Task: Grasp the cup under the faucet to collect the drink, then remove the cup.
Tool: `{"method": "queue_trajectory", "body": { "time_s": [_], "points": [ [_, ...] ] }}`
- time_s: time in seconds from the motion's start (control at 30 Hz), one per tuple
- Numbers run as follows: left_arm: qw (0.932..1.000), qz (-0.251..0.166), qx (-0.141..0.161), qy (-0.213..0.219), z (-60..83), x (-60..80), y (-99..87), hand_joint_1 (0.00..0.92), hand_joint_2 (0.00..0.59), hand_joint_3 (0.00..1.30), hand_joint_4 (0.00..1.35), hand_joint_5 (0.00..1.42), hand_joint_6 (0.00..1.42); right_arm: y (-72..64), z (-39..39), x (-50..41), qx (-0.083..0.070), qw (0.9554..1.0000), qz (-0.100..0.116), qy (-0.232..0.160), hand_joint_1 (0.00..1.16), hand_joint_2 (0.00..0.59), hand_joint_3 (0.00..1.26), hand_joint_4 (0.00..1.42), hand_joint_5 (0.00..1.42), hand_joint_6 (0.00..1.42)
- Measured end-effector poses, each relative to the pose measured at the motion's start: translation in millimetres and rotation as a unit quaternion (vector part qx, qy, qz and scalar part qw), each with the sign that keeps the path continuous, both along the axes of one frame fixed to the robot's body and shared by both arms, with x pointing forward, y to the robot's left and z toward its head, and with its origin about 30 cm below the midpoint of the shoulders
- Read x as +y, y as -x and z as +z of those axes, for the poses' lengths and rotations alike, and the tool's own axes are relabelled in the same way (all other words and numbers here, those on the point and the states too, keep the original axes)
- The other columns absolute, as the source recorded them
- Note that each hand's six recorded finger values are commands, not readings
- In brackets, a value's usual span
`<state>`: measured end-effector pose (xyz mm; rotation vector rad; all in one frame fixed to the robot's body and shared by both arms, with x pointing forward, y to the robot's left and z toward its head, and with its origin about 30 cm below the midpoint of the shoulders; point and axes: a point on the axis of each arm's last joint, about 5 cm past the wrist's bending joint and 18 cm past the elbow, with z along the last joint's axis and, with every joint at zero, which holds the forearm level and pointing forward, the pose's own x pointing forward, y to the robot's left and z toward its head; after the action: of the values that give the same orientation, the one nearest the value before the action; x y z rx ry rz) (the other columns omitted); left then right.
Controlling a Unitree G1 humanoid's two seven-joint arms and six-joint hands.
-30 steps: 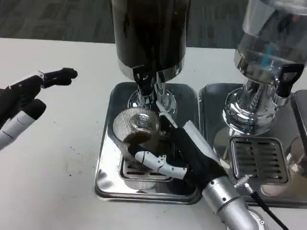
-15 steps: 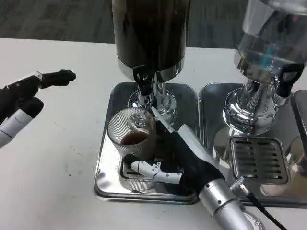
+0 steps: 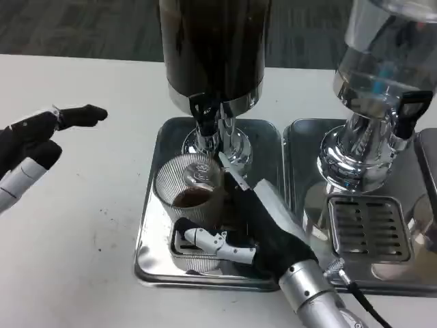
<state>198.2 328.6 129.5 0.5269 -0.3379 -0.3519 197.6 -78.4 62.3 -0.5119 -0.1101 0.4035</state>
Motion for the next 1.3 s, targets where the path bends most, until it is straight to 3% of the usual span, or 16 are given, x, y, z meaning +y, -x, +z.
{"method": "queue_trajectory", "body": {
  "time_s": [0.37, 0.77, 0.97, 1.3],
  "points": [
    [1.0, 0.004, 0.004, -0.004, 0.1, 2.8, 2.7, 0.0, 0.133, 0.37, 0.26, 0.24, 0.14, 3.4, -0.5, 6.0, -0.014, 0.9998, -0.013, 0.003, 0.56, 0.213, 0.0, 0.11, 0.25, 0.32],
    [1.0, 0.005, 0.005, -0.006, 0.7, 3.9, 3.4, 0.0, 0.134, 0.37, 0.28, 0.25, 0.15, 8.9, -3.6, 10.8, -0.041, 0.9984, -0.037, 0.014, 0.56, 0.213, 0.17, 0.27, 0.38, 0.47],
    [0.9999, 0.006, 0.005, -0.008, 1.3, 4.8, 3.7, 0.0, 0.135, 0.36, 0.28, 0.25, 0.16, 14.4, -6.5, 14.9, -0.049, 0.9971, -0.058, 0.008, 0.58, 0.21, 0.23, 0.33, 0.45, 0.57],
    [0.9999, 0.006, 0.006, -0.008, 1.1, 4.9, 4.0, 0.0, 0.135, 0.34, 0.28, 0.25, 0.16, 21.1, -10.2, 14.6, -0.061, 0.9954, -0.074, 0.0, 0.59, 0.21, 0.29, 0.41, 0.54, 0.7]
  ]
}}
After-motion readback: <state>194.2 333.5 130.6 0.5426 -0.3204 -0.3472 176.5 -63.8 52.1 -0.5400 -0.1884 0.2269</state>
